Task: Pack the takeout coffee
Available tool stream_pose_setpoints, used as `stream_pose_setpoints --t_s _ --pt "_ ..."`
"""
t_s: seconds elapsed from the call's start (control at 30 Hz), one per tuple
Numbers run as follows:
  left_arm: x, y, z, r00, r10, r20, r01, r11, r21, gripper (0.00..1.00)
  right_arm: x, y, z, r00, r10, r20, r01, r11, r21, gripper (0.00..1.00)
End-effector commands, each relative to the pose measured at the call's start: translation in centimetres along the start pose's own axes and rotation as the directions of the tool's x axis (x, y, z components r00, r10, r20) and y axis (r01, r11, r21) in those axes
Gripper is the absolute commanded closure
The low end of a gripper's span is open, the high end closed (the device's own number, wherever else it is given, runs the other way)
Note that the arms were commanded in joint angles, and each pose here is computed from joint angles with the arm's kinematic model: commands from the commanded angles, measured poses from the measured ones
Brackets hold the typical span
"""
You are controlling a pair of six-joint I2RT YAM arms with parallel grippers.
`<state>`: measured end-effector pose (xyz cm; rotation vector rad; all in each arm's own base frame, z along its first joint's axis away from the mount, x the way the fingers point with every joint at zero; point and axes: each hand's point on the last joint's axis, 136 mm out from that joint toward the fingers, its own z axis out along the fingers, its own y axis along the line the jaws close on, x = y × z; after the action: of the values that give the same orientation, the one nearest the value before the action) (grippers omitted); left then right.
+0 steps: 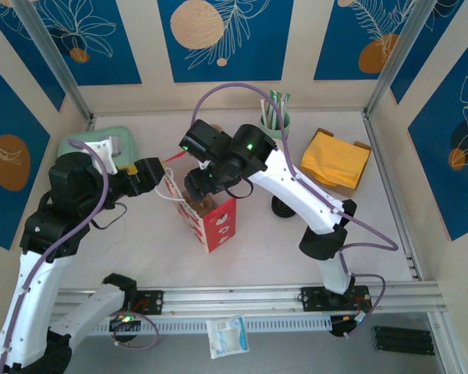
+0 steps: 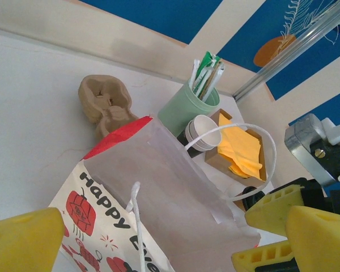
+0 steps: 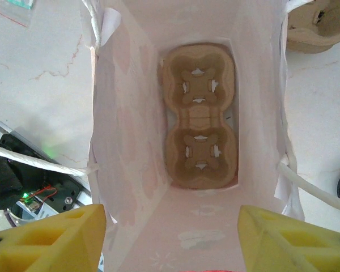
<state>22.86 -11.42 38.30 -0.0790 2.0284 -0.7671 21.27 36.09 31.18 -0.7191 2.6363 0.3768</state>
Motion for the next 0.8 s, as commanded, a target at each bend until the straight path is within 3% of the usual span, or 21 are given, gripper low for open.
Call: stream_pose_setpoints --t_s 0.0,0.47,0.77 --pt "-0.5 -0.7 -0.5 1.0 0.025 0.004 -0.025 0.999 0.025 0.01 0.3 -1.1 -2.4 0.999 0.019 0.032 -0.019 1.0 0.019 0.37" --pt "-1.6 -3.2 0.9 1.0 -0.016 -0.001 0.016 0.99 0.139 0.01 2.6 -8.0 -6.1 0.987 0.13 0.096 -0.14 0.984 0.109 0.36" --pt "-1.0 -6.6 2.9 0.998 0.04 -0.042 -0.03 0.977 0.213 0.01 5.3 -16.9 -5.7 0.929 0.348 0.125 -0.364 0.919 0.152 0.27"
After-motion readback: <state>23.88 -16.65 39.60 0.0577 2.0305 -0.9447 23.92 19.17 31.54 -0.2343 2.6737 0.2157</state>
